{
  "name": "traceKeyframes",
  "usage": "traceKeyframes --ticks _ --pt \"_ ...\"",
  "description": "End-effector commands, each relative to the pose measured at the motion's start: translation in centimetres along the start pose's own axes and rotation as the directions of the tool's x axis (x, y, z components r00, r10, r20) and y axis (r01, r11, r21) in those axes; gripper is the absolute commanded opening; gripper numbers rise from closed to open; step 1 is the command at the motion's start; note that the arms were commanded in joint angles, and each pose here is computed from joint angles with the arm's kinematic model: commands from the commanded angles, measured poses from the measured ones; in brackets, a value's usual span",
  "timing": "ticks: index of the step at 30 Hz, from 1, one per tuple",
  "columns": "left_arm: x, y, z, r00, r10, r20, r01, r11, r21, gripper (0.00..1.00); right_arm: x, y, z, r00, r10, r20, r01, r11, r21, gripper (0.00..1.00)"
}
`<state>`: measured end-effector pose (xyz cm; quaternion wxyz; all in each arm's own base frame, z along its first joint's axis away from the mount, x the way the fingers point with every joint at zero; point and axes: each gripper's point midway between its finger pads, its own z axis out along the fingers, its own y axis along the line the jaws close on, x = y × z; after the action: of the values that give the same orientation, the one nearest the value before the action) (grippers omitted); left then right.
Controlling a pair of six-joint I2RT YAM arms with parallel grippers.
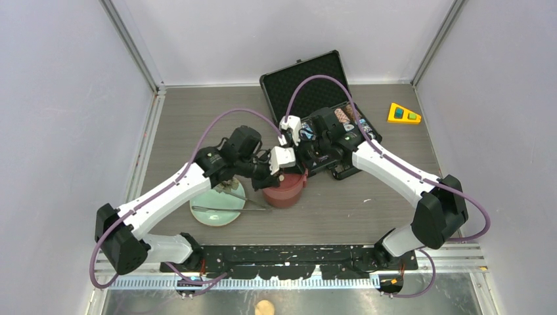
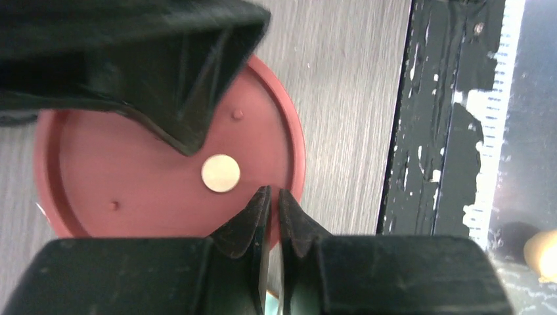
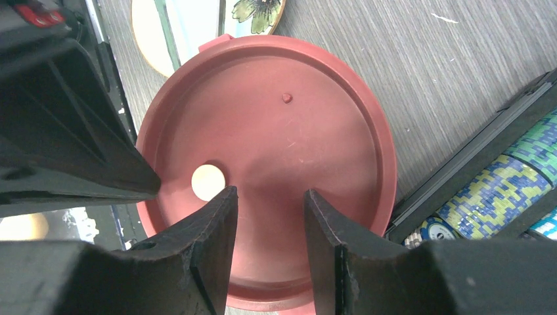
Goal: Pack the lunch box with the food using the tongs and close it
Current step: Pick up the box lid from the center of the board.
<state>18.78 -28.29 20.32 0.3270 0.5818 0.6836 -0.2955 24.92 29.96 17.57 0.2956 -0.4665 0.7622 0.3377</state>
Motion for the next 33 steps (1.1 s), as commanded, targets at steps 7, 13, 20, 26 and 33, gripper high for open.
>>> traceKeyframes --ticks 7,13,20,26,33 --pt "2.0 0.1 -0.8 0.994 0.009 -0.113 -0.013 0.999 -0.033 0.13 9.9 1.2 -0.3 0.915 0.205 -0.349 -0.21 0.977 0.024 0.48" --pt "-2.7 0.7 -5.0 0.991 -0.091 0.101 0.096 0.994 -0.053 0.37 8.2 1.5 -1.0 0.935 0.179 -0.306 -0.183 0.983 0.017 0.5" --pt "-2.6 4.9 -10.7 0.951 -0.221 0.217 0.269 0.936 -0.227 0.68 4.0 1.7 -2.1 0.965 0.151 -0.214 -0.152 0.988 0.014 0.61" --pt "4.0 8.8 -15.3 0.89 -0.392 0.233 0.455 0.801 -0.39 0.92 -0.1 2.3 -3.8 0.986 0.109 -0.125 -0.108 0.994 0.011 0.7" --pt "14.9 9.5 -19.5 0.843 -0.533 0.076 0.473 0.666 -0.577 0.89 -2.2 2.7 -6.1 0.996 0.063 -0.06 -0.06 0.997 0.053 0.78"
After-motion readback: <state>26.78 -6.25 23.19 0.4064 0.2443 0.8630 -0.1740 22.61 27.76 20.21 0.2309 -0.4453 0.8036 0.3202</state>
